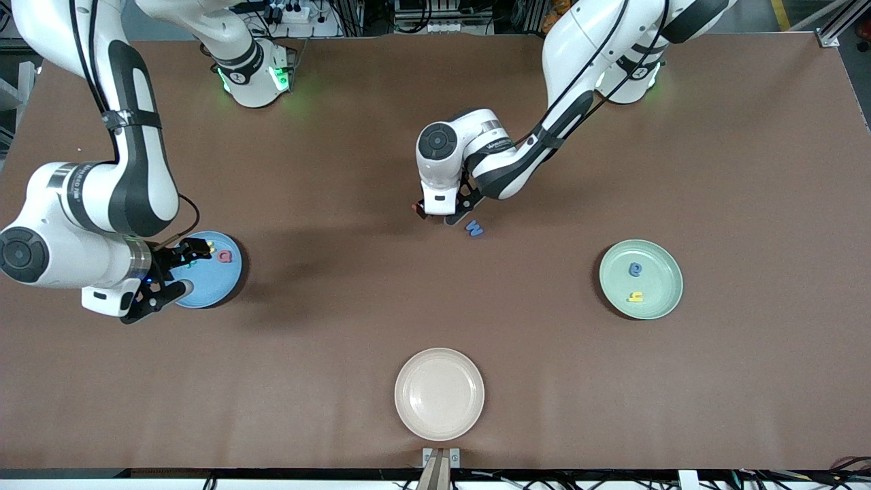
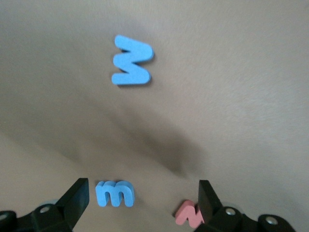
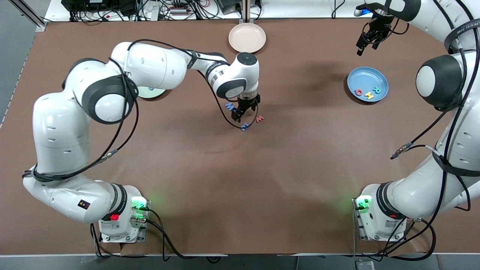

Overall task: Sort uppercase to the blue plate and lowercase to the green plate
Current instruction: 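Lower the left gripper around the blue lowercase m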

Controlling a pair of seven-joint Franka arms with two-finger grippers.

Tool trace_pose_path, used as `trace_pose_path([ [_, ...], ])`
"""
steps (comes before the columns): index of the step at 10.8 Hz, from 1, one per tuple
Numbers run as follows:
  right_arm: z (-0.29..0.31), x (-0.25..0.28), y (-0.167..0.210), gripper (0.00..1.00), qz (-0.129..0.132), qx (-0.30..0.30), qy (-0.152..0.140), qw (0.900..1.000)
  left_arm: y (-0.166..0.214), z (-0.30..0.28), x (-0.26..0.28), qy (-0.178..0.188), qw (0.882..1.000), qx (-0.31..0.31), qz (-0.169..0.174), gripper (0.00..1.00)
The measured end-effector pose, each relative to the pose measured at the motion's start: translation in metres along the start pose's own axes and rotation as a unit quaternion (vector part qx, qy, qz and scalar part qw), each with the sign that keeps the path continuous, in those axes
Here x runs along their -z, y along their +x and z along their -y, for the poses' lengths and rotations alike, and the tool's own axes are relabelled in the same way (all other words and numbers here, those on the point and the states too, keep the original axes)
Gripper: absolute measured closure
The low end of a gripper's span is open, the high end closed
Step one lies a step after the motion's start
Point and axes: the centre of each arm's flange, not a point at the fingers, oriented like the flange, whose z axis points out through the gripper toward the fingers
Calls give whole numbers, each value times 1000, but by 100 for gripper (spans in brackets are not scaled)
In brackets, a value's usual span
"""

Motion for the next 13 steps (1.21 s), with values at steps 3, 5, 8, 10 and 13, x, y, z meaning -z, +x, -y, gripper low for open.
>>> trace_pose_path([
  [3,5,15,-2,0,-6,-6,0,1000,3,24,9,-28,1000,-4,-5,0],
  [5,9,17,-2,0,-4,-8,2,1000,-5,32,2,-25,1000,-11,-3,0],
  [8,33,26,3,0,0,-22,3,1000,-25,43,-11,-41,999,-19,9,0],
  [10,42,32,3,0,-2,-24,3,1000,-27,50,-19,-42,999,-19,13,0],
  [13,55,39,3,0,-1,-36,4,999,-28,55,-25,-36,999,-19,13,0],
])
